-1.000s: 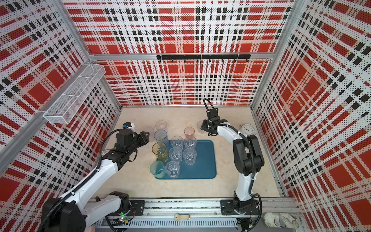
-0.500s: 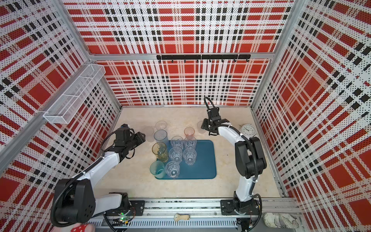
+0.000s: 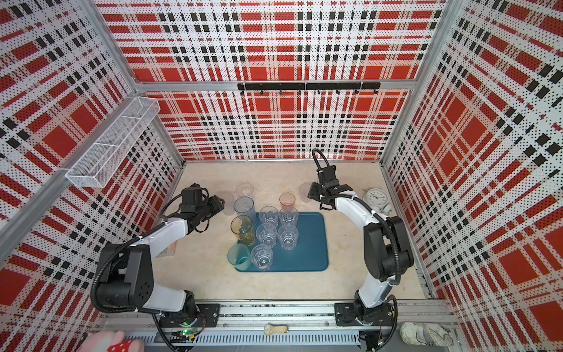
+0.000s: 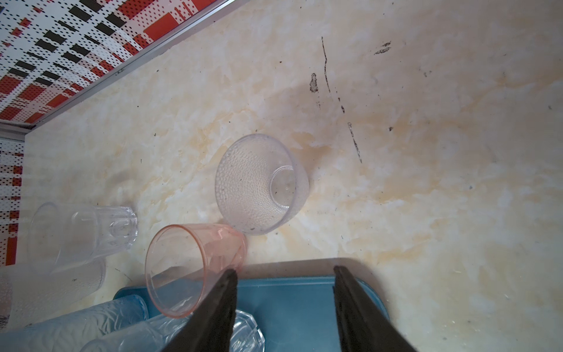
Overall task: Place the glasses into the tray
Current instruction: Pick up the glass from the top-left of the table.
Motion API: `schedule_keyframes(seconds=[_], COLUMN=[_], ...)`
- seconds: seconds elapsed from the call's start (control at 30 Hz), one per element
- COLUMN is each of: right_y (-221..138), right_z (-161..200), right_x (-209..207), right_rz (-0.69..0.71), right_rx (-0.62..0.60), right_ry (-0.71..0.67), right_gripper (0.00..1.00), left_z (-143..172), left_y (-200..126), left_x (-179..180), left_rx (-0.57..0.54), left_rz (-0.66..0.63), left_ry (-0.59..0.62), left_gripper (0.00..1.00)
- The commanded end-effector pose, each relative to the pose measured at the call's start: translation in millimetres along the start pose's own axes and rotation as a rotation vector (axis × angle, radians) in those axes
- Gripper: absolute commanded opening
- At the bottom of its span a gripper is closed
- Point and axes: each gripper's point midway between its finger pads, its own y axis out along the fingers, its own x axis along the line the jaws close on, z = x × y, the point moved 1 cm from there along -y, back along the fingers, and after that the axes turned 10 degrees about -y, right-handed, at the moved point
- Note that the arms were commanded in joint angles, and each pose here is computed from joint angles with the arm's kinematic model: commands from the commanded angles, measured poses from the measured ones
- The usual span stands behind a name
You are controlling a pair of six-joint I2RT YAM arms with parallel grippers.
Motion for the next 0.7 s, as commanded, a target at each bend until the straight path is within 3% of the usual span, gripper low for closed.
schedule_keyframes(seconds=[0.0,0.33,0.67], right_y=[-11.7,-9.0,-11.6], right_z=[-5.9,5.9,6.8], right_x=[4.9,7.0,15.6], right_rz=[-0.009,-0.007,-0.033], right_rx=[-0.043,-0.029,-0.034], right_ry=[-0.010,-0.016,-0.024], right_gripper=[0.54,0.54,0.54], left_z=[-5.4,4.5,3.8], left_y=[6.2,24.4,19.2], left_x=[-0.7,11.8,8.0], left_rx=[-0.003,0.036,0.035], left_rz=[0.003,-0.033,-0.016], left_ry=[-0.011,-0.031,-0.033], left_gripper=[0.50,0.39,0.16])
